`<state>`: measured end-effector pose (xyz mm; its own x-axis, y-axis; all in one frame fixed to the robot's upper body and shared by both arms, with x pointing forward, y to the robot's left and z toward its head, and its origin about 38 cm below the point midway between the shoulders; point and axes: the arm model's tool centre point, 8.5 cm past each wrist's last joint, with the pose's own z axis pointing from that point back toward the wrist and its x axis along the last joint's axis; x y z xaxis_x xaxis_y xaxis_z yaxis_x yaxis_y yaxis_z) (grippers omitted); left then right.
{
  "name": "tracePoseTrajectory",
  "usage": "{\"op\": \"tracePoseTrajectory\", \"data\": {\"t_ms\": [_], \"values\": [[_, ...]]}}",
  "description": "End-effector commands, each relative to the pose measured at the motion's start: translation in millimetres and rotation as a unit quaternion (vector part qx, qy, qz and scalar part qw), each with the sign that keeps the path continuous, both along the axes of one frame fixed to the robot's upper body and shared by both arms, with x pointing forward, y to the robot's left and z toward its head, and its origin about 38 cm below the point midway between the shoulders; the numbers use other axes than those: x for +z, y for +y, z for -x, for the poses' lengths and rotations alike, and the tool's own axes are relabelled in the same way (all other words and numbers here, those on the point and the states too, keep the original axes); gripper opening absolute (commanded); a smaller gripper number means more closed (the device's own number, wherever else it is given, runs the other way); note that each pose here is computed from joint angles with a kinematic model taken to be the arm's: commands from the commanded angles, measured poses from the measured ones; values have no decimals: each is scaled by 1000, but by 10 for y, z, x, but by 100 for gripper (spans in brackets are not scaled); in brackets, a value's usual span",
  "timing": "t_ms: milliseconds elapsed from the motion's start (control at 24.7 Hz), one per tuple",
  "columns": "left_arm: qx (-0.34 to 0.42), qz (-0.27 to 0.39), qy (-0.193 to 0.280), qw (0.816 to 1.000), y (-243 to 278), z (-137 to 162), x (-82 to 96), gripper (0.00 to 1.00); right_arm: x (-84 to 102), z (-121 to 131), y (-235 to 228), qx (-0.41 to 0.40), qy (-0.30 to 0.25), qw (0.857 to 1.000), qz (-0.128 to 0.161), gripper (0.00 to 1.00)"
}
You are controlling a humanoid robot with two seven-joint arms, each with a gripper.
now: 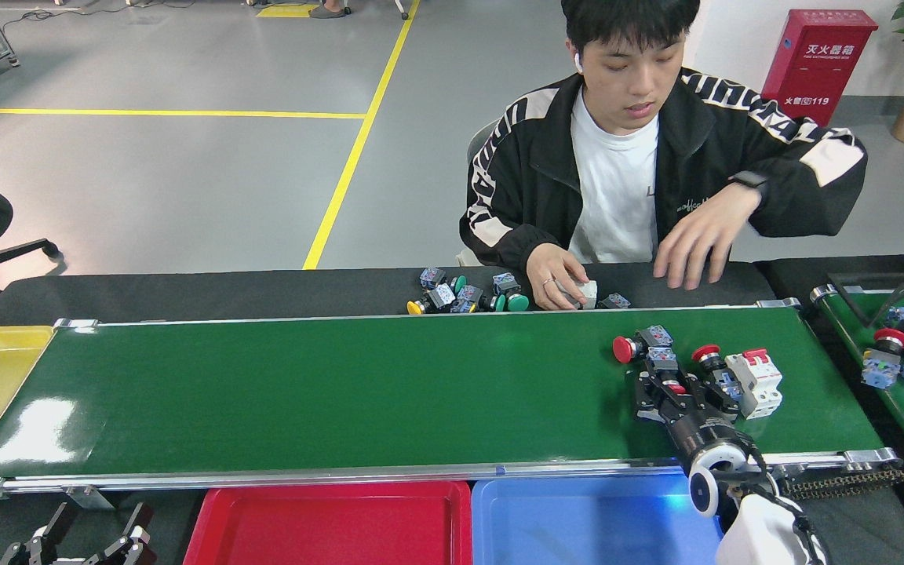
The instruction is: Pick switch part from conveyor to tray
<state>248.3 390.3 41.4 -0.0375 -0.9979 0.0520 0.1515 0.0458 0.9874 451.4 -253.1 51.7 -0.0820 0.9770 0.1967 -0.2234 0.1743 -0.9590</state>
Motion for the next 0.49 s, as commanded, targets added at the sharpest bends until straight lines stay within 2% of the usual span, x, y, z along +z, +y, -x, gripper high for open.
{"op": "tracePoseTrajectory", "data": {"t_ms": [0,81,162,243,364,445], "values": [[1,-6,-8,1000,20,-24,58,100,200,61,51,35,-41,999,1,7],[2,-5,-8,1000,17,-23,55,100,314,250,164,79,-71,994,-5,8],[2,-5,-7,1000,18,-18,51,100,437,568,351,151,-107,983,-20,9],[1,-5,-7,1000,17,-14,52,100,469,841,521,213,-124,969,-27,11],[0,-4,-8,1000,17,2,56,100,370,1175,1074,310,-121,941,-56,14],[-3,-3,-9,1000,2,4,60,100,256,1327,1362,353,-102,928,-57,17]]}}
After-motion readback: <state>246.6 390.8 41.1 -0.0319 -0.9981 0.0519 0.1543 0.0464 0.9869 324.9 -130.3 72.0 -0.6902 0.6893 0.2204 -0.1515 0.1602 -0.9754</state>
